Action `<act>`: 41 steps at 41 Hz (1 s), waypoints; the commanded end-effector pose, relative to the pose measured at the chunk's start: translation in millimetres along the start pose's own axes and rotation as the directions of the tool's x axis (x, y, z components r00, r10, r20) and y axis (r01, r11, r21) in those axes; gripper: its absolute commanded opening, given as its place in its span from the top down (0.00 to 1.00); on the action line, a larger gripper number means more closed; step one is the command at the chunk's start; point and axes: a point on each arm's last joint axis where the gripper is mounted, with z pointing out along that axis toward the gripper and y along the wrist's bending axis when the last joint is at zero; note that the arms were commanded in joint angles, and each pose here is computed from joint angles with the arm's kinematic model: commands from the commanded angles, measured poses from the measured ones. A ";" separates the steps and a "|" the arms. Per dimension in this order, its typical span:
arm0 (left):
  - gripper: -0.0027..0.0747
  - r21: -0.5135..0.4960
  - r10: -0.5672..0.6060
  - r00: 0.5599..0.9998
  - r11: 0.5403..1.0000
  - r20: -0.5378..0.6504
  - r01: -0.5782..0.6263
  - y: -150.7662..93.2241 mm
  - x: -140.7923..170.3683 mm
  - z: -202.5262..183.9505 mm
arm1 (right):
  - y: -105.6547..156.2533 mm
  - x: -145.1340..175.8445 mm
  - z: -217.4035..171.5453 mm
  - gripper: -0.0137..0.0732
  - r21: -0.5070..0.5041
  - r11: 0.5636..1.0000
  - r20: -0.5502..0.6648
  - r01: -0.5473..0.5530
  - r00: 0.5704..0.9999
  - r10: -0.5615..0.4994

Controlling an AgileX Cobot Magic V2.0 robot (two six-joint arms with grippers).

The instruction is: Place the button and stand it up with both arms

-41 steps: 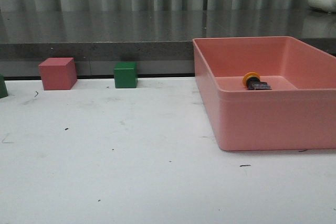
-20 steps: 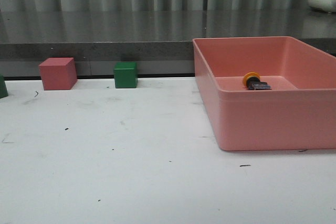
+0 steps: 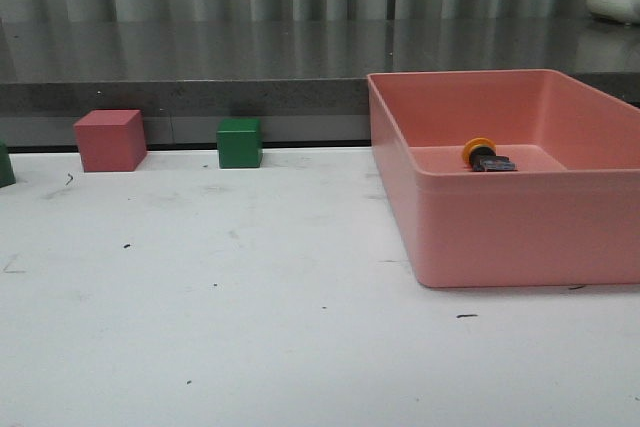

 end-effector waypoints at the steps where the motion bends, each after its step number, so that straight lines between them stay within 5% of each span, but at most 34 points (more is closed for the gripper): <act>1: 0.49 0.006 -0.008 0.995 1.000 0.097 0.007 -0.7 -15.5 -4.4 | 0.9 -25.3 1.3 0.28 -0.006 1.000 0.068 0.003 0.998 -0.002; 19: 0.49 0.006 -0.008 0.995 1.000 0.097 0.007 -0.7 -15.5 -4.4 | 25.8 -89.6 86.2 0.28 -0.093 0.994 -0.163 0.053 0.984 -0.068; 27: 0.49 0.006 -0.008 0.995 1.000 0.097 0.007 -0.7 -15.5 -4.4 | 33.1 -105.3 139.5 0.19 -0.102 0.993 -0.272 0.056 0.959 -0.082; 41: 0.49 0.006 -0.008 0.995 1.000 0.097 0.007 -0.7 -15.5 -4.4 | 37.6 -121.0 224.9 0.19 -0.076 0.997 -0.445 0.033 0.893 -0.064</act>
